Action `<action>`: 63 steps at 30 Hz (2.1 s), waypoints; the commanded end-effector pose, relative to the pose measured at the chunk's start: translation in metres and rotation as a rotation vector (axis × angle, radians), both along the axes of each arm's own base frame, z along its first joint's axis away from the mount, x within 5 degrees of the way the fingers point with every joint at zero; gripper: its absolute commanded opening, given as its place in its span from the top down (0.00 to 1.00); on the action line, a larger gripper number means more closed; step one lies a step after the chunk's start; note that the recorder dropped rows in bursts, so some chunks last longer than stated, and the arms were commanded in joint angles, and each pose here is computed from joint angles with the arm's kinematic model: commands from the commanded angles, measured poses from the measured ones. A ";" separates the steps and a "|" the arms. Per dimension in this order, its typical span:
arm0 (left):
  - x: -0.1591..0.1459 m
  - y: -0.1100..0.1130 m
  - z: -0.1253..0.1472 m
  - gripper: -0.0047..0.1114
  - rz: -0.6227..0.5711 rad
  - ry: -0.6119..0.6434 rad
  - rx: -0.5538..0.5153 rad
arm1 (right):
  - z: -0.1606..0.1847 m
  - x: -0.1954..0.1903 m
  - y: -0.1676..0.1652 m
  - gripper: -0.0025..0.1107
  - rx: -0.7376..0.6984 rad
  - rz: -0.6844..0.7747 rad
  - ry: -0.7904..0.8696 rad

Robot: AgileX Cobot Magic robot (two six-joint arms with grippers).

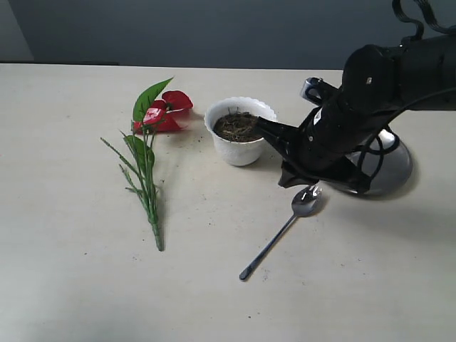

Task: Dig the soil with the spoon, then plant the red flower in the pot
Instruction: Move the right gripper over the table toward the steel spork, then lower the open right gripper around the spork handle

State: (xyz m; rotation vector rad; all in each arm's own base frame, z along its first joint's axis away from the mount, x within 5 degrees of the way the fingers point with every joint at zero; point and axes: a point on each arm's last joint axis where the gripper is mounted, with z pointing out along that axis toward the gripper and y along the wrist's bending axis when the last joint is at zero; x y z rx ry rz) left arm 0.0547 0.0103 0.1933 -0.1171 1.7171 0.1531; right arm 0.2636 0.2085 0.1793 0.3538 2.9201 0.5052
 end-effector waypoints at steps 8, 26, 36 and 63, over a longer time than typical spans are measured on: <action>0.000 0.000 -0.002 0.96 0.001 0.001 -0.004 | 0.001 -0.001 0.008 0.98 -0.037 -0.050 -0.082; 0.000 0.000 -0.002 0.96 0.001 0.001 -0.004 | -0.009 -0.004 0.010 0.98 0.068 -0.535 0.137; 0.000 0.000 -0.002 0.96 0.001 0.001 -0.004 | -0.026 -0.006 0.008 0.98 -0.014 -0.592 0.208; 0.000 0.000 -0.002 0.96 0.001 0.001 -0.004 | -0.031 -0.010 0.001 0.98 -0.116 -0.566 0.237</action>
